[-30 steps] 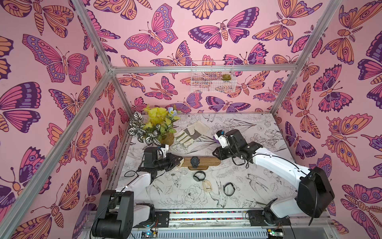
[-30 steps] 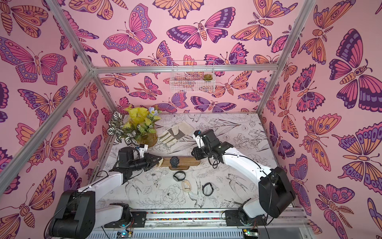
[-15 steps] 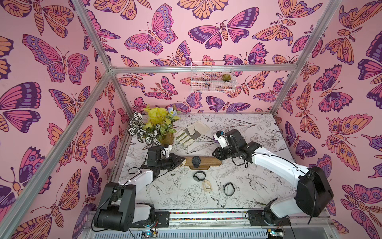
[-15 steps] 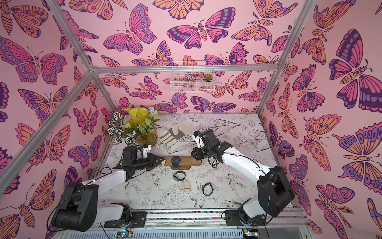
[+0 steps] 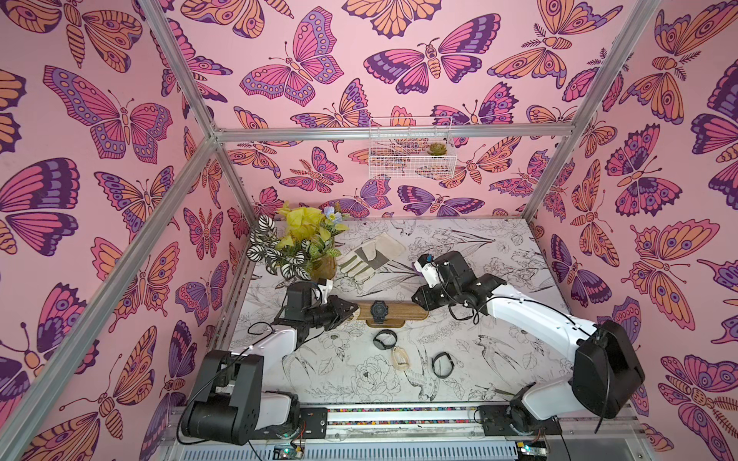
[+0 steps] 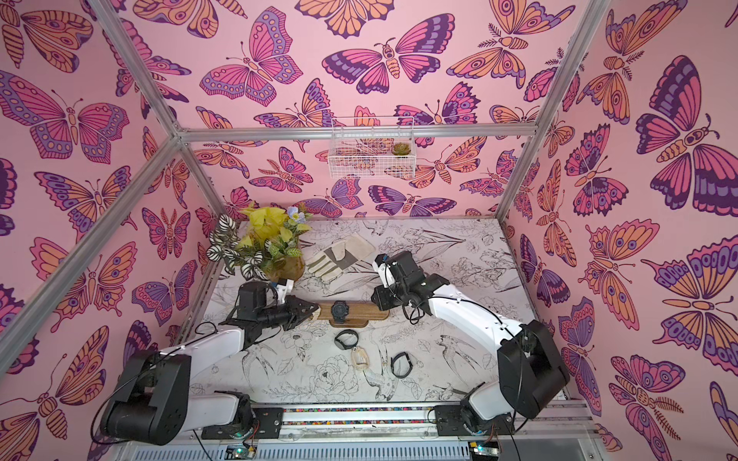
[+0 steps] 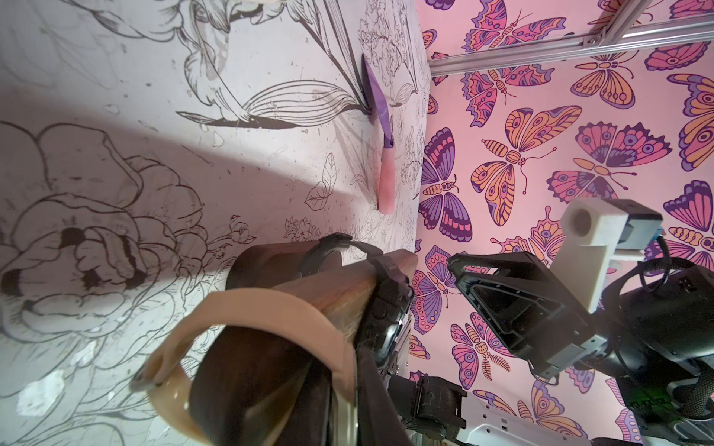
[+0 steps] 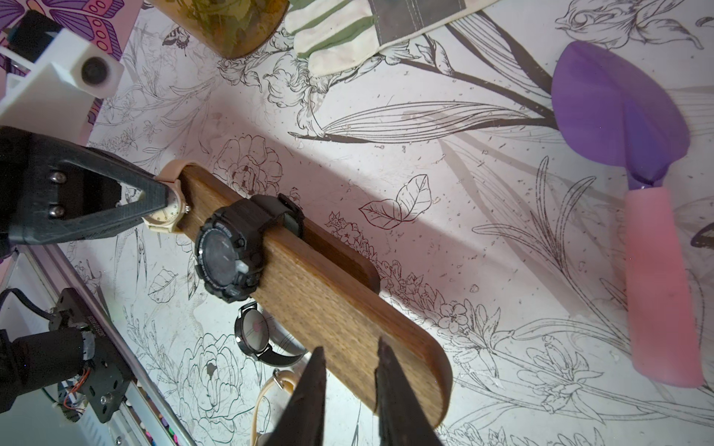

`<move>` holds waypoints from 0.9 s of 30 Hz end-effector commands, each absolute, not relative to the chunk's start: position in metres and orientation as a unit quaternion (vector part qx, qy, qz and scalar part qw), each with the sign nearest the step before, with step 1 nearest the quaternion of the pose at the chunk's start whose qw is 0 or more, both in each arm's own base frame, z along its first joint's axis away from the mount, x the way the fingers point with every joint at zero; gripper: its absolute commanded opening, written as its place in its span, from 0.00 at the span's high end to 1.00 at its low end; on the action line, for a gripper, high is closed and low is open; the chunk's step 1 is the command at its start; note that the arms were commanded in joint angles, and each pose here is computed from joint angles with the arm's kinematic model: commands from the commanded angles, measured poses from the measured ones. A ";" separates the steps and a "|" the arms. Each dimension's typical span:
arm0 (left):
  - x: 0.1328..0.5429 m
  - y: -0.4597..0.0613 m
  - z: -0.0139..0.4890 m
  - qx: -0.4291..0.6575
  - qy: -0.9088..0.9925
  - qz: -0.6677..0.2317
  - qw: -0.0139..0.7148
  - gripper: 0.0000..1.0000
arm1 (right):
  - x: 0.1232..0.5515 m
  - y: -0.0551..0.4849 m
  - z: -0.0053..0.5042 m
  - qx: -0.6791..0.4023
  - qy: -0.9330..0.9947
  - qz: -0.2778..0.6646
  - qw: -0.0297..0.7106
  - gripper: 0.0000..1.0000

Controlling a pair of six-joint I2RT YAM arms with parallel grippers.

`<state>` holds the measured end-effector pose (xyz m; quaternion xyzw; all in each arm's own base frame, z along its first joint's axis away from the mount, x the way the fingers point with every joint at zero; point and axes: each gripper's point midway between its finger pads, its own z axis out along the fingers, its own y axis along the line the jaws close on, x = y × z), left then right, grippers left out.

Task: Place watch on stand
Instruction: Place the watch on the stand.

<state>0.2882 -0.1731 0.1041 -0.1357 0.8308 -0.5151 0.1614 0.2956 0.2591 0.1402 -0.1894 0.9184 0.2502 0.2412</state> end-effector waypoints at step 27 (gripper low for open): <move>0.292 -0.209 0.105 -0.102 0.831 -0.526 0.147 0.70 | 0.292 0.261 0.123 -0.179 0.925 0.259 0.214 0.76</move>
